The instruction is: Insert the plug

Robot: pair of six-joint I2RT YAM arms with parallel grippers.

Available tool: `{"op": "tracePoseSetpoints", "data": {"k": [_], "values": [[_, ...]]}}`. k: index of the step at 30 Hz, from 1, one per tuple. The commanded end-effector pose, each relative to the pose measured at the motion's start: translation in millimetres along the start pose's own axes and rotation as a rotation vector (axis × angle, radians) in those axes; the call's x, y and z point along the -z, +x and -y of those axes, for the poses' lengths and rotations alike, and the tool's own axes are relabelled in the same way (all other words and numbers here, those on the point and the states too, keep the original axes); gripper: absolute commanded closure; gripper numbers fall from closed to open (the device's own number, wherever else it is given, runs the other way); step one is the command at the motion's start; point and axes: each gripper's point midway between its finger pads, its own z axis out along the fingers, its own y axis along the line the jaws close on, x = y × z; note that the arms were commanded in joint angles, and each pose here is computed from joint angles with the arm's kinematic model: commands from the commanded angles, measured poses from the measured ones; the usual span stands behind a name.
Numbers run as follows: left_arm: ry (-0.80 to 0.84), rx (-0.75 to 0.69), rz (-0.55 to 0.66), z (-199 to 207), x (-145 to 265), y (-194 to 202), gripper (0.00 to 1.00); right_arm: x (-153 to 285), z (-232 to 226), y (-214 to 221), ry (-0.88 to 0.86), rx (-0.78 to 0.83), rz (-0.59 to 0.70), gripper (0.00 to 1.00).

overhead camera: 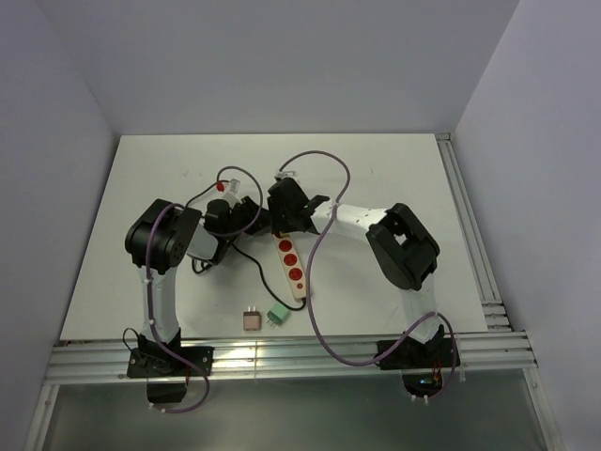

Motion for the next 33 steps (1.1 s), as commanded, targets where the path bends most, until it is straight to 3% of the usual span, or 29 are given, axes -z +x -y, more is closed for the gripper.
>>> {"op": "tracePoseSetpoints", "data": {"k": [1, 4, 8, 20, 33], "values": [[0.063, 0.172, -0.449, 14.9, 36.1, 115.2, 0.66, -6.1, 34.4, 102.7, 0.108, 0.054, -0.318, 0.42], [0.070, 0.175, -0.440, 13.7, 35.6, 109.9, 0.65, 1.6, 25.0, 82.5, 0.079, 0.057, -0.276, 0.30], [0.072, 0.174, -0.437, 14.4, 35.0, 107.2, 0.64, 15.4, 16.8, 58.2, 0.056, 0.064, -0.219, 0.23], [0.087, 0.169, -0.411, 20.2, 30.2, 94.8, 0.64, 91.5, 1.6, -4.3, -0.051, 0.064, -0.026, 0.25], [0.091, 0.159, -0.405, 23.4, 31.0, 92.4, 0.64, 89.5, 10.6, 17.3, -0.024, 0.027, -0.096, 0.34]]}}
